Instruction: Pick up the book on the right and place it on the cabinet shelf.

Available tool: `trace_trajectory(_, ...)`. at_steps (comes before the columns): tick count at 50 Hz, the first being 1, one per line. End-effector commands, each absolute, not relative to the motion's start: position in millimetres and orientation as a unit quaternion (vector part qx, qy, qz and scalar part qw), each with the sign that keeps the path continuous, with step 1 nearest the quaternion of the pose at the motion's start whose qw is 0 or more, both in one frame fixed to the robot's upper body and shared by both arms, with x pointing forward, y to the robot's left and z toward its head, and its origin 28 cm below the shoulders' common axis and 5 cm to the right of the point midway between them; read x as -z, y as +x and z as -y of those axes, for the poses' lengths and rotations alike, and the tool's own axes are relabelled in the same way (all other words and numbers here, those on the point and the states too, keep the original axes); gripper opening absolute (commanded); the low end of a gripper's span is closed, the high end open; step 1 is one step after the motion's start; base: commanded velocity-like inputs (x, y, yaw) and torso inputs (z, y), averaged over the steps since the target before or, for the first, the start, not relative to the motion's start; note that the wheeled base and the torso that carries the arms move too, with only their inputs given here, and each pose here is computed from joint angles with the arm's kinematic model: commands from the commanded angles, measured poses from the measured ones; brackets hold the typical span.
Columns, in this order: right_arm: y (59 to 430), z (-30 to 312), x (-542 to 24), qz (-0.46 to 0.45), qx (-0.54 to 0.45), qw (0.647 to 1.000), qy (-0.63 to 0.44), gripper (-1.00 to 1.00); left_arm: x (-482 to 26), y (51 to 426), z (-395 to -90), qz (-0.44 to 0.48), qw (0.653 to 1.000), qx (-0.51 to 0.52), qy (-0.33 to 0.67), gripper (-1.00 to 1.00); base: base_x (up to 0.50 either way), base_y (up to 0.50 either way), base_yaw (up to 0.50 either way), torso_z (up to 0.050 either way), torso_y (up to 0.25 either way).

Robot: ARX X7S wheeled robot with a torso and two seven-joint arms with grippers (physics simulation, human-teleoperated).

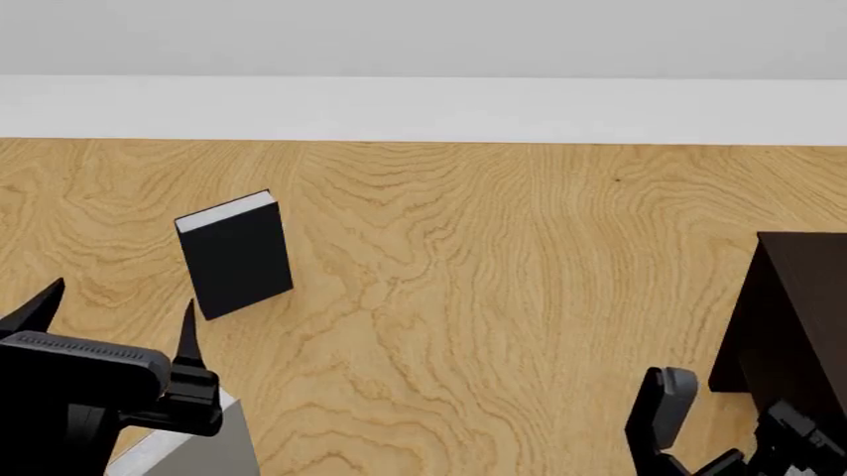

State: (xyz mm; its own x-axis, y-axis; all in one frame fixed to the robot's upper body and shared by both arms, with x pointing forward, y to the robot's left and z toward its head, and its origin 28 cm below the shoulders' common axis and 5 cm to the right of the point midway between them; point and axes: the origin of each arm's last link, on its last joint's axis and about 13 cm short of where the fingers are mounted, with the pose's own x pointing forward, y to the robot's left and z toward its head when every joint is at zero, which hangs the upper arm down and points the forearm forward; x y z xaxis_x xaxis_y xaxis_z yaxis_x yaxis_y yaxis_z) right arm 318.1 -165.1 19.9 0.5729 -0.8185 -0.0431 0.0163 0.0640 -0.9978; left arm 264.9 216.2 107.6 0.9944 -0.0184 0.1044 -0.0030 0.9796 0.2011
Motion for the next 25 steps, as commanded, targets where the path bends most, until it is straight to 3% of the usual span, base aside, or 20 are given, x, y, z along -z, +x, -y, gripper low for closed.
trace_trajectory(1,320.8,171.5,-28.0,-0.293,0.328,0.608,-0.661,1.00,-108.2,265.0,-215.9,0.054,0.994,0.005,0.100,1.00,0.00,0.00,0.00,0.000,0.000)
trace_trajectory(25,320.8,171.5,-28.0,-0.293,0.328,0.608,-0.661,1.00,-107.9,264.5,-214.7,0.054,0.994,0.007,0.096,1.00,0.00,0.00,0.00,0.000,0.001)
